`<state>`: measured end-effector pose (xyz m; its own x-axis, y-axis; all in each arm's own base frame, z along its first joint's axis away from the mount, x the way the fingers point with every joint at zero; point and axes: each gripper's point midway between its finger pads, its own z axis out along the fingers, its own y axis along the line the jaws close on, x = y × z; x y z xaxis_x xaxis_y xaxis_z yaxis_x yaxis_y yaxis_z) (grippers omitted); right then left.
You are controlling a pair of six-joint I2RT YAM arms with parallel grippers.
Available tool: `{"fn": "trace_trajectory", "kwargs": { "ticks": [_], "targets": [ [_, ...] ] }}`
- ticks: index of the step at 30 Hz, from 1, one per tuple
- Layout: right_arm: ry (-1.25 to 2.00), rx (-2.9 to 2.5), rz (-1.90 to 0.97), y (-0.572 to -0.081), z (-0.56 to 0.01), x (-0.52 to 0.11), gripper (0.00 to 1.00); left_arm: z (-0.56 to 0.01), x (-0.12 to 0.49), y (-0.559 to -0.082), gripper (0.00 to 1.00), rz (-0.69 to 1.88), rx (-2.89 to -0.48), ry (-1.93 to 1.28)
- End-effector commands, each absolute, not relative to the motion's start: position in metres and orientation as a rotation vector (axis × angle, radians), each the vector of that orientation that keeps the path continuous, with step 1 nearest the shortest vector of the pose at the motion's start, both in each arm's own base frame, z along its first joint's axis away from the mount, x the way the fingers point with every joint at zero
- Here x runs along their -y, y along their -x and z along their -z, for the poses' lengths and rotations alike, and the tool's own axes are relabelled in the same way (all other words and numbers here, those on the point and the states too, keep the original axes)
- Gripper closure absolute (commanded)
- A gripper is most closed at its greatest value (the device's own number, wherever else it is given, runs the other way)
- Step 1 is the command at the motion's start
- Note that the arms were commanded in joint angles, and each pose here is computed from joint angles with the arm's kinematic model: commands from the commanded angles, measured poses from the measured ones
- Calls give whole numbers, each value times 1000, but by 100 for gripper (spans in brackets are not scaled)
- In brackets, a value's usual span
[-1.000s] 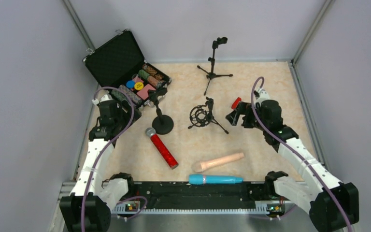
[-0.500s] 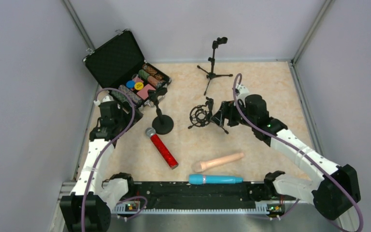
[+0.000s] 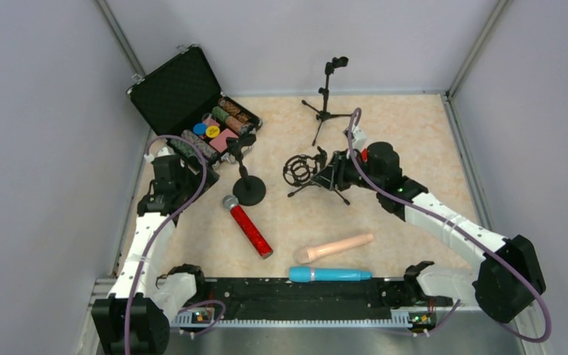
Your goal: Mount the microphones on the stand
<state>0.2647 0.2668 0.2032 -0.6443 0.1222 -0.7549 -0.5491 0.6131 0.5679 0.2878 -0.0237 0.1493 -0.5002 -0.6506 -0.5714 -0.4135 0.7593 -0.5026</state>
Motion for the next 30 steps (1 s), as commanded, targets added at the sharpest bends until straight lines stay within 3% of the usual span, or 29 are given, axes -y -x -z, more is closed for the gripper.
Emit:
{"fn": "trace_trajectory", "kwargs": {
  "ticks": [1,9,20,30],
  "targets": [
    [348,-1918,-1217,-264,-231,-293,61,-152,25,-291,2,401,-2153,785],
    [312,-1950,-1227,-278,-223,-313,61,-149,24,-289,2,394,-2163,790],
    [196,-2042,-860,-318,-222,-309,62,-143,25,-291,2,393,-2183,788],
    [263,-2076,-615,-337,-220,-315,49,-139,26,-291,2,399,-2198,791]
  ]
}}
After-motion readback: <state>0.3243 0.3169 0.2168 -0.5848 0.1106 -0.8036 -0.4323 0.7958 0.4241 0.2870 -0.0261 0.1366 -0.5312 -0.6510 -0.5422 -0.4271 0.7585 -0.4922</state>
